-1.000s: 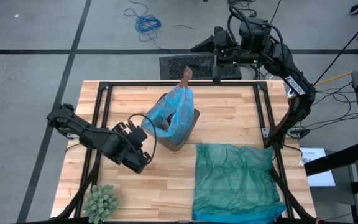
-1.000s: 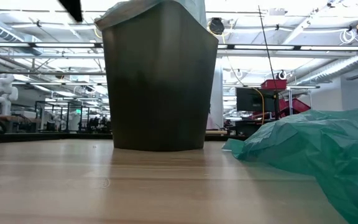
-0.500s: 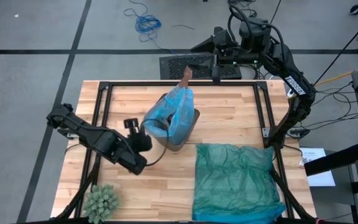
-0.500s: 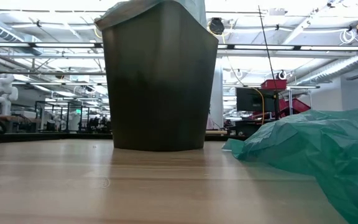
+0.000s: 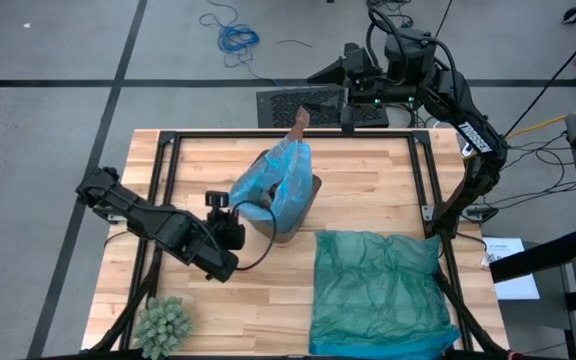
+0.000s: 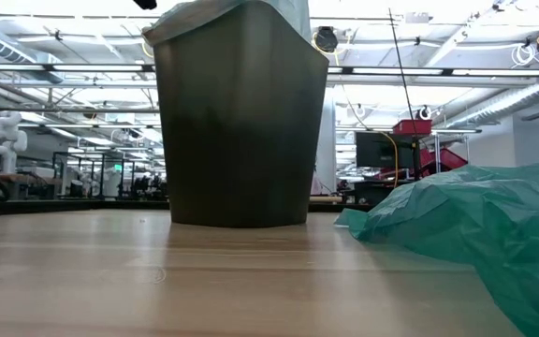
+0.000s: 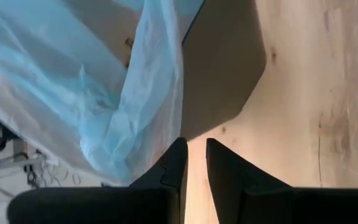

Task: Place trash/remove bag and relplace
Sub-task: Remove the light blue trash bag from the black trash bin

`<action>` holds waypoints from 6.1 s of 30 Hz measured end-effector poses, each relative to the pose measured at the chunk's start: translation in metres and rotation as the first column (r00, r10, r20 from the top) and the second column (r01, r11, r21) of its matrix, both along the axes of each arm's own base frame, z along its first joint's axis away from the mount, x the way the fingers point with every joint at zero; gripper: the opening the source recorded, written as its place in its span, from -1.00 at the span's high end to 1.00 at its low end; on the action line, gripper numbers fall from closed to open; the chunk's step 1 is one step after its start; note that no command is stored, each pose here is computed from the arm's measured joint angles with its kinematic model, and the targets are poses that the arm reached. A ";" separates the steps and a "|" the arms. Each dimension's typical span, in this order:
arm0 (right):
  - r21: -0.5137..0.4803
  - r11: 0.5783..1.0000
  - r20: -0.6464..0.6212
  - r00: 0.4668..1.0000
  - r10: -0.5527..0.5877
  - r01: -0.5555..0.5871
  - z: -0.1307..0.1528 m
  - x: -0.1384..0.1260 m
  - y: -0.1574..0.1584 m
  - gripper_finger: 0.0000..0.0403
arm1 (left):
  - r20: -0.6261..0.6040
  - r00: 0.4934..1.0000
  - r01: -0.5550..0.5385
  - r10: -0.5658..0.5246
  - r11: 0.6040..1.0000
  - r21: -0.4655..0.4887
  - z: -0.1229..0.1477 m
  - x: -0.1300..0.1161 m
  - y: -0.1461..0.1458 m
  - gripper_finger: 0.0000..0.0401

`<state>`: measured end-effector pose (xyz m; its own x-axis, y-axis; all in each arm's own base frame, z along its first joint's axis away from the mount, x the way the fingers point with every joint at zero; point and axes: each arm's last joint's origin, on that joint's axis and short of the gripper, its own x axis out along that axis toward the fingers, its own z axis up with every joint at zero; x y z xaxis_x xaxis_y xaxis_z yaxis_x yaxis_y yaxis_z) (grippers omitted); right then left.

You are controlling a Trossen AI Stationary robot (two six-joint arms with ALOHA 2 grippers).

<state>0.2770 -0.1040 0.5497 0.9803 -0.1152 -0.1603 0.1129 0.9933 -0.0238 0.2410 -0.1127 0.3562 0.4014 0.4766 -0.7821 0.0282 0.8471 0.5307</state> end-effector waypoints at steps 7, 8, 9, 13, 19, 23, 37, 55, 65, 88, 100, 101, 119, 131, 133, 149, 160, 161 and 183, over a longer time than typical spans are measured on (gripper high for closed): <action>-0.013 1.000 -0.001 1.000 0.002 -0.002 0.000 0.000 0.000 -0.27 | -0.032 0.998 -0.050 0.050 0.999 0.015 -0.001 -0.005 0.004 0.64; -0.017 1.000 -0.002 1.000 0.003 -0.003 0.000 0.000 0.000 -0.27 | -0.030 0.998 -0.054 0.054 0.998 0.015 -0.001 -0.004 0.005 0.64; -0.021 1.000 -0.002 1.000 0.003 -0.003 0.000 0.000 0.000 -0.27 | -0.030 0.998 -0.058 0.059 0.998 0.014 -0.001 -0.004 0.006 0.64; -0.022 1.000 -0.002 1.000 0.004 -0.004 0.000 0.000 0.000 -0.27 | -0.028 0.996 -0.088 0.089 0.996 0.028 -0.005 0.000 0.013 0.63; -0.022 1.000 -0.003 1.000 0.004 -0.004 0.000 0.000 0.000 -0.27 | -0.023 0.991 -0.134 0.135 0.990 0.040 -0.022 0.008 0.022 0.63; -0.022 1.000 -0.003 1.000 0.004 -0.004 0.000 0.000 0.000 -0.27 | -0.030 0.987 -0.155 0.157 0.986 0.054 -0.028 0.011 0.027 0.70; -0.028 1.000 -0.003 1.000 0.005 -0.005 0.000 0.000 0.000 -0.27 | 0.133 0.973 -0.171 0.189 0.976 -0.136 0.049 0.002 0.031 0.99; -0.053 0.998 -0.008 1.000 0.017 -0.018 0.000 0.000 0.000 -0.27 | 0.480 0.854 -0.048 0.200 0.950 -0.309 0.152 -0.036 0.047 1.00; 0.064 0.945 0.018 0.947 0.321 -0.321 -0.002 0.004 0.012 -0.27 | 0.552 0.813 -0.025 0.184 0.959 -0.283 0.171 -0.046 0.057 1.00; 0.101 0.930 -0.127 0.922 0.365 -0.354 -0.078 0.119 0.027 -0.51 | 0.631 0.747 -0.029 0.207 0.959 -0.280 0.181 -0.035 0.073 1.00; 0.171 0.891 -0.037 0.901 0.432 -0.420 -0.071 0.122 0.035 -0.52 | 0.620 0.762 -0.025 0.185 0.966 -0.257 0.180 -0.036 0.073 1.00; 0.170 0.891 -0.040 0.901 0.433 -0.421 -0.072 0.124 0.035 -0.52 | 0.620 0.762 -0.028 0.187 0.966 -0.257 0.180 -0.035 0.074 1.00; 0.146 0.920 -0.121 0.917 0.380 -0.363 -0.107 0.154 0.023 -0.44 | 0.723 0.679 0.048 0.129 0.975 -0.219 0.197 -0.036 0.074 1.00; 0.115 0.942 -0.143 0.933 0.329 -0.314 -0.108 0.153 0.015 0.93 | 0.834 0.547 0.100 0.070 0.984 -0.148 0.221 -0.052 0.079 1.00; 0.123 0.943 -0.144 0.934 0.326 -0.310 -0.108 0.153 0.014 0.93 | 0.842 0.534 0.099 0.075 0.984 -0.150 0.223 -0.056 0.080 1.00; 0.164 0.939 -0.246 0.909 0.337 -0.303 -0.120 0.150 0.013 1.00 | 0.884 0.467 0.099 0.016 0.993 -0.071 0.236 -0.073 0.085 1.00; 0.193 0.940 -0.269 0.906 0.327 -0.282 -0.128 0.154 0.011 1.00 | 0.925 0.379 0.086 0.004 0.996 -0.039 0.250 -0.101 0.092 1.00; 0.201 0.939 -0.262 0.909 0.325 -0.278 -0.128 0.154 0.011 1.00 | 0.925 0.379 0.074 0.009 0.996 -0.040 0.250 -0.101 0.092 1.00; -0.036 0.956 0.203 0.935 0.292 -0.291 -0.025 0.097 0.015 1.00 | 0.858 0.325 -0.026 0.398 0.911 -0.413 0.233 -0.129 0.102 1.00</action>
<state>0.3743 -0.0893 0.5242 0.9826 0.1797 0.0458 -0.1782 0.9833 -0.0357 0.1116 -0.0103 0.5891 0.8575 0.5063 -0.0915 -0.5144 0.8419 -0.1630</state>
